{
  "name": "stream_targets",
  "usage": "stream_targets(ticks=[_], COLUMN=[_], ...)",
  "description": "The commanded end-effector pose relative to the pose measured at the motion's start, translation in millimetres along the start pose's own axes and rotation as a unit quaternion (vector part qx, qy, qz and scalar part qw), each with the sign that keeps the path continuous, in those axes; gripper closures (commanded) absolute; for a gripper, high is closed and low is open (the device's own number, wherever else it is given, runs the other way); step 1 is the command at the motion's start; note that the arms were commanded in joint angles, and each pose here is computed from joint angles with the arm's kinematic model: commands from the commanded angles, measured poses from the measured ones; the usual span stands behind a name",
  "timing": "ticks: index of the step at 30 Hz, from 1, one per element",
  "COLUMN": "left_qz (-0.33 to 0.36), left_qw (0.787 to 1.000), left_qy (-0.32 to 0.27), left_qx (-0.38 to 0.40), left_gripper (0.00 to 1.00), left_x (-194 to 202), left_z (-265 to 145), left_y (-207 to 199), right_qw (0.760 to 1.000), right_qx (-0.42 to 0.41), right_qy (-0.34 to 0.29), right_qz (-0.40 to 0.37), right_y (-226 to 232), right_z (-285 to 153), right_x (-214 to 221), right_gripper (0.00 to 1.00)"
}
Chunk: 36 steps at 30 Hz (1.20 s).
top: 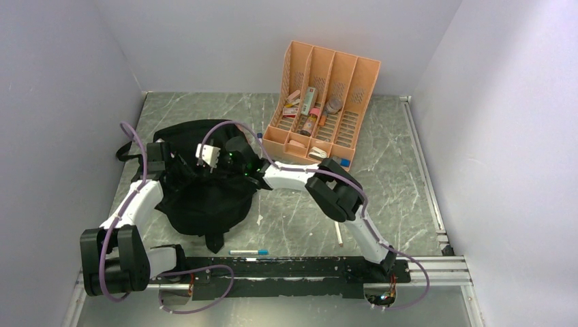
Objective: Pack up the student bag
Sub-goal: Unzip the student bag at the center of the board.
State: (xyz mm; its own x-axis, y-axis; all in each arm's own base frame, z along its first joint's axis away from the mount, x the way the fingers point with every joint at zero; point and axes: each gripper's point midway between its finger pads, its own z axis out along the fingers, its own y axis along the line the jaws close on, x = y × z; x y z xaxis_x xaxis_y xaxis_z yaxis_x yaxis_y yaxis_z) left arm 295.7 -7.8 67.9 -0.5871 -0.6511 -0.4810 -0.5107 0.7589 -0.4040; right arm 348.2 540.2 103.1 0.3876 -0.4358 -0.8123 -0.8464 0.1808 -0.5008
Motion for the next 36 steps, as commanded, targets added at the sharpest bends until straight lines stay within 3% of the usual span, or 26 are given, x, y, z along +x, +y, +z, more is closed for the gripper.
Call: stream_targets(ticks=[1,7,14,25,29,36], left_qz=[0.009,0.009,0.008,0.006,0.005,0.004], left_qw=[1.000,1.000,1.000,1.000,1.000,0.999], left_qy=[0.002,0.004,0.004,0.003,-0.002,-0.029], left_qx=[-0.020,-0.019,-0.019,0.002,0.013,0.021], left_gripper=[0.55,0.55,0.55,0.55,0.55,0.57], left_x=[3.5,4.6,3.1,-1.0,-6.2,-27.9], left_z=[2.4,3.1,2.1,-2.3,-7.6,-22.9], left_y=[9.6,9.8,8.4,-2.5,-8.8,-21.9], right_qw=[0.996,0.992,0.988,0.981,0.973,0.965], right_qx=[0.090,0.129,0.147,0.144,0.140,0.118], right_qy=[0.005,-0.003,-0.033,-0.095,-0.120,-0.128], right_qz=[-0.018,0.008,0.016,0.086,0.140,0.198], right_y=[-32.4,-43.9,-48.3,-64.7,-73.8,-78.8], right_z=[7.4,10.9,4.3,-14.8,-20.8,-16.9], right_x=[-6.7,-9.3,-34.0,-92.6,-106.6,-107.2], right_gripper=[0.31,0.36,0.66,0.94,1.00,1.00])
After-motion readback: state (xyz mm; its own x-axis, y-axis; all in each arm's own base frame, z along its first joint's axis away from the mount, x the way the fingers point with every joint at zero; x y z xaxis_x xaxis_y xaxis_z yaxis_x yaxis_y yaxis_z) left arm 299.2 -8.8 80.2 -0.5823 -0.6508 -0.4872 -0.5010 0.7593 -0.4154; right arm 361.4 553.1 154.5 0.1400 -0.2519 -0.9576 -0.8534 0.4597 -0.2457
